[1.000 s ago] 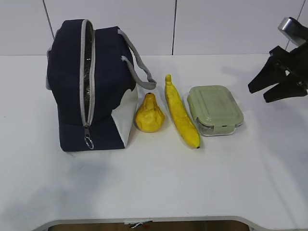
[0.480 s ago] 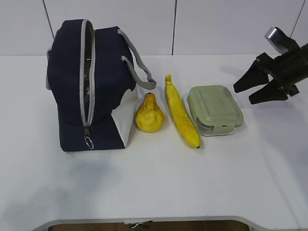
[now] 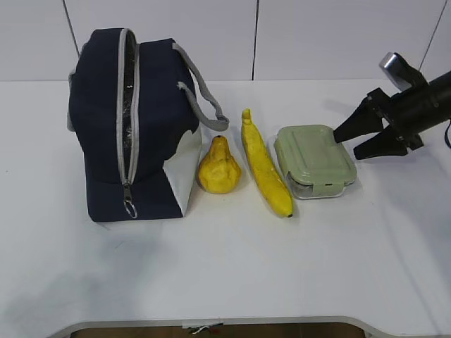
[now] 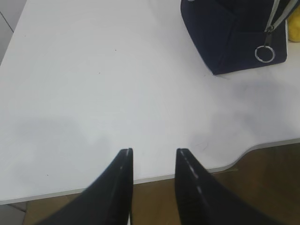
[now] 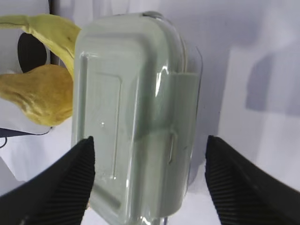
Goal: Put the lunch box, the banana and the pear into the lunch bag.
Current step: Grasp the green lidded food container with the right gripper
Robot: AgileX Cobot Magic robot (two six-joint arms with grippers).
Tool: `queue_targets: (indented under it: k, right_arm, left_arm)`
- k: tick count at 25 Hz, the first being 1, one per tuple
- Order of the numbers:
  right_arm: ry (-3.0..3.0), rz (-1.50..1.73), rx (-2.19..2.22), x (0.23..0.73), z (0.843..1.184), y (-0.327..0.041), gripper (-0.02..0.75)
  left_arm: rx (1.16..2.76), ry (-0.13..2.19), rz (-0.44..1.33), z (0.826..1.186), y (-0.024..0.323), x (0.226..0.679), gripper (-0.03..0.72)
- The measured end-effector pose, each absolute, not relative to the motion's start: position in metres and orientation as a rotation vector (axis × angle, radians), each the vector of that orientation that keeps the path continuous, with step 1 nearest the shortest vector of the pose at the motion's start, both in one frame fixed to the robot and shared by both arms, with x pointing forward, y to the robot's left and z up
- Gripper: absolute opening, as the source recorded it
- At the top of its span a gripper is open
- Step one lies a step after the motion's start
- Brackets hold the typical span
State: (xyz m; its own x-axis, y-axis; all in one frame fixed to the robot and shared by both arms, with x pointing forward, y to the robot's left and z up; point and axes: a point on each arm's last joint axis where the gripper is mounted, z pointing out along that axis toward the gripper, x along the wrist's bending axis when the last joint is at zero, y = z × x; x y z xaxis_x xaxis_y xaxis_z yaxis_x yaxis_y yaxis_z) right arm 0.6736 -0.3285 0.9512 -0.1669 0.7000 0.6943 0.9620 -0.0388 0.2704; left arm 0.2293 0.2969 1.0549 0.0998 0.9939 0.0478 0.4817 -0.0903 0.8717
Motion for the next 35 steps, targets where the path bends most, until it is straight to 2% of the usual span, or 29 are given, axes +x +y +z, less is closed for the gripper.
queue_targets:
  k: [16,35]
  right_arm:
    - [-1.848,-1.104,-1.708,0.681,0.927,-0.324,0.582]
    - [-1.849,-1.130,-1.676,0.683,0.921,-0.318,0.574]
  left_arm:
    - [1.669,1.467,0.913,1.055,0.297,0.229,0.240]
    - [1.669,1.468,0.915,1.055,0.297,0.229,0.240]
